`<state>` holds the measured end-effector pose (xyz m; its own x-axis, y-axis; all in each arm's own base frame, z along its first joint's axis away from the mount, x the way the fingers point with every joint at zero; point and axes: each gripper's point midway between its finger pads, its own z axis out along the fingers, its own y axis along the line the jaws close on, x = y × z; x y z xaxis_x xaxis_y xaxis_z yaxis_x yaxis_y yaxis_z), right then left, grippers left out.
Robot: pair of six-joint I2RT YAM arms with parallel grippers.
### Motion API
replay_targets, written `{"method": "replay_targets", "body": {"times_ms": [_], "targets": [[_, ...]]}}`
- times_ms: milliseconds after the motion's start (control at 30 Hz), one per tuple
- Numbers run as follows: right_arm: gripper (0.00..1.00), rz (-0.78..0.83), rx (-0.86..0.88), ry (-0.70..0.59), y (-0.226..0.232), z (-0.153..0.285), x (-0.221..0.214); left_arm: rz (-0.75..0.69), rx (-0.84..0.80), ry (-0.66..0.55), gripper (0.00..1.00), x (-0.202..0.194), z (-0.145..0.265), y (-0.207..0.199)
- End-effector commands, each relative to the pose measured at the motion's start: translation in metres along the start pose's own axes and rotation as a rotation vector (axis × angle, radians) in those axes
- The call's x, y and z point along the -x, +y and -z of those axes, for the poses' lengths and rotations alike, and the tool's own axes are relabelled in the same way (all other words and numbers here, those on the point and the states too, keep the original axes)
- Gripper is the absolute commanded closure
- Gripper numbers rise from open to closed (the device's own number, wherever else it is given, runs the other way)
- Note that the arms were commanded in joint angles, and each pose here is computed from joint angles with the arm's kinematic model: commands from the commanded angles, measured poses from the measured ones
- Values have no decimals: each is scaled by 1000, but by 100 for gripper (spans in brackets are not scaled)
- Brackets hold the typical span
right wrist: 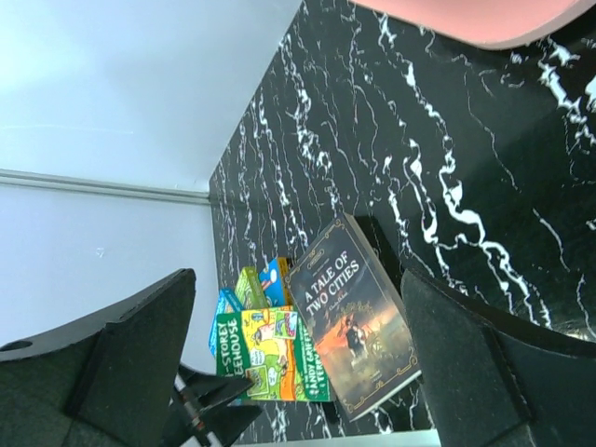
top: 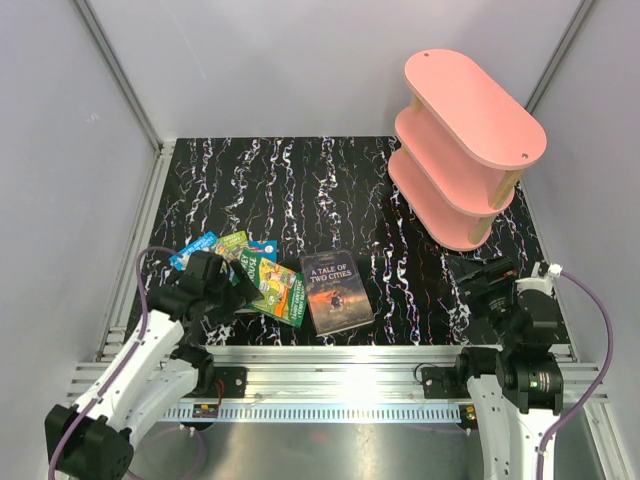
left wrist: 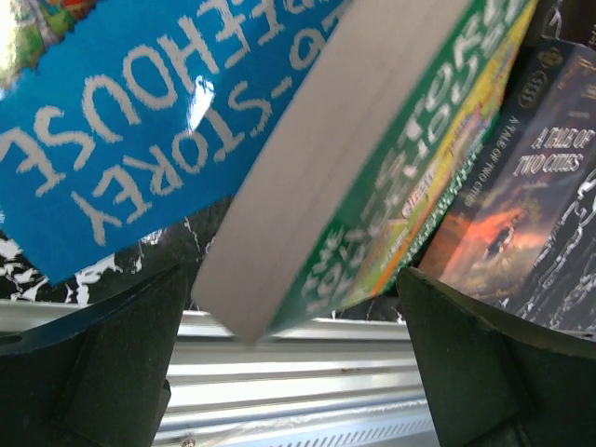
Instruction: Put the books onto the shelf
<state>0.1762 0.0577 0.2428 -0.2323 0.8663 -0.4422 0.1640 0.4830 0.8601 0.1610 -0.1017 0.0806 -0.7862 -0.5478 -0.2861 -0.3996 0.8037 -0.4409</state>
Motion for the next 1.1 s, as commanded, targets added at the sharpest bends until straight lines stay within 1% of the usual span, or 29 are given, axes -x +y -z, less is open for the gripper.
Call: {"method": "replay_targets", "body": {"times_ms": [0,167,267,300,400,433,500,533,567,700,733,800,833,900,933,967,1033,1067], "targets": [[0,-15,16,75,15,-1,-6,28,-48,-91,1,24,-12,-17],[0,25,13,93,19,4,-6,53,-83,-97,2,30,-24,-28],[0,34,-1,87,16,10,-6,62,-99,-92,13,32,-28,-35],[0,36,-9,91,13,12,-8,59,-99,-92,23,32,-29,-35],[0,36,-14,92,9,16,-10,53,-113,-95,47,35,-32,-40],[0,34,-11,90,10,16,-10,52,-115,-96,63,36,-33,-41],[0,33,-6,87,10,17,-10,43,-117,-93,80,39,-34,-45],[0,34,-9,87,9,16,-10,39,-114,-89,92,39,-35,-45],[0,32,-9,85,10,16,-10,38,-114,-85,100,40,-35,-47],[0,35,6,92,16,10,-8,7,-114,-92,100,48,-25,-56],[0,35,16,115,19,9,-10,-3,-136,-118,100,58,-16,-67],[0,32,21,151,23,4,-14,-26,-136,-140,100,66,-4,-73],[0,29,24,176,25,4,-16,-35,-168,-172,100,77,10,-86],[0,19,-6,212,22,2,-20,-62,-202,-194,100,86,24,-101],[0,4,-12,227,22,1,-22,-72,-247,-223,100,98,40,-118],[0,-5,-9,239,25,2,-23,-91,-267,-233,100,102,47,-126],[0,-40,25,281,36,2,-27,-106,-296,-249,100,113,59,-142],[0,-50,51,288,43,3,-27,-129,-353,-274,100,122,77,-162]]}}
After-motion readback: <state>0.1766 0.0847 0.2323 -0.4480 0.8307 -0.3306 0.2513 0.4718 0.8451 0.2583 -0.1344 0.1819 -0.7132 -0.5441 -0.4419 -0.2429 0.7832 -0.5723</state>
